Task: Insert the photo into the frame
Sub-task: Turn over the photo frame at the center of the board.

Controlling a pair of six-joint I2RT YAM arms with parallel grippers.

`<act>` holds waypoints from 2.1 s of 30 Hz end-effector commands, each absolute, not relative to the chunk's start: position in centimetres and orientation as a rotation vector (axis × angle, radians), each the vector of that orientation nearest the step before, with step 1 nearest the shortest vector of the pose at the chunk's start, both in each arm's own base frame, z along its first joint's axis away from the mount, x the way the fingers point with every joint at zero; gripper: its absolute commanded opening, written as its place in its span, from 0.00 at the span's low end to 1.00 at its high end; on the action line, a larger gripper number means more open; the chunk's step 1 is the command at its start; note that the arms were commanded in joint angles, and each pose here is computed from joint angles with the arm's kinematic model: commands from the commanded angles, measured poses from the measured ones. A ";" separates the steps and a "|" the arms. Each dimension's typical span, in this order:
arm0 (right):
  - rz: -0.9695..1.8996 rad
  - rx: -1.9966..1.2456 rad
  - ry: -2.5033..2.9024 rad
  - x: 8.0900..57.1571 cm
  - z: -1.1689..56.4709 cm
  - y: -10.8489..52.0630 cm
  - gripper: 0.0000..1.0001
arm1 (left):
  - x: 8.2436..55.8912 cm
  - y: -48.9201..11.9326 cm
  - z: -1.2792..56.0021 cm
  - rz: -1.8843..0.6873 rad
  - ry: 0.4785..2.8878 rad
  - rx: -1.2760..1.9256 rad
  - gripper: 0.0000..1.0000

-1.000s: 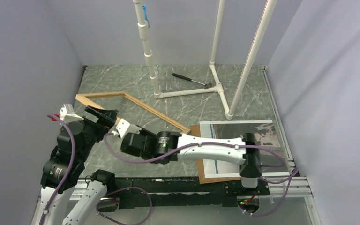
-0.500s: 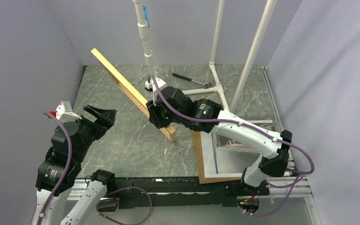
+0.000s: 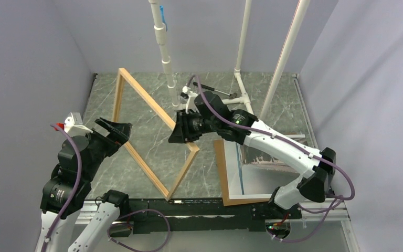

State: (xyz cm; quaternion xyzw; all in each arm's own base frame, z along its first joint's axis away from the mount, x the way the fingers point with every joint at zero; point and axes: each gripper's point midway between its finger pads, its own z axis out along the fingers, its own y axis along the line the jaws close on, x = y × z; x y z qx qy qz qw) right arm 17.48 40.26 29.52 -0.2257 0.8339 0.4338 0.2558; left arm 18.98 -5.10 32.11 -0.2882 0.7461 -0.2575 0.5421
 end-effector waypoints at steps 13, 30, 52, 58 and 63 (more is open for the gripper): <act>1.481 -0.264 2.320 16.0 26.6 34.9 0.00 | 20.0 -5.6 30.7 -0.588 1.818 -0.656 0.99; 1.394 -0.491 2.335 12.2 23.7 31.2 0.00 | 20.5 -5.8 29.4 -0.581 1.852 -0.666 0.99; 1.427 -0.037 2.445 10.2 16.6 27.2 0.00 | 20.9 -6.1 28.3 -0.570 1.891 -0.665 0.99; 1.415 0.002 2.494 9.9 14.2 27.0 0.00 | 21.0 -6.4 27.9 -0.580 1.901 -0.664 0.99; 1.407 0.035 2.533 9.9 12.5 27.1 0.00 | 21.1 -6.5 27.8 -0.587 1.907 -0.666 0.99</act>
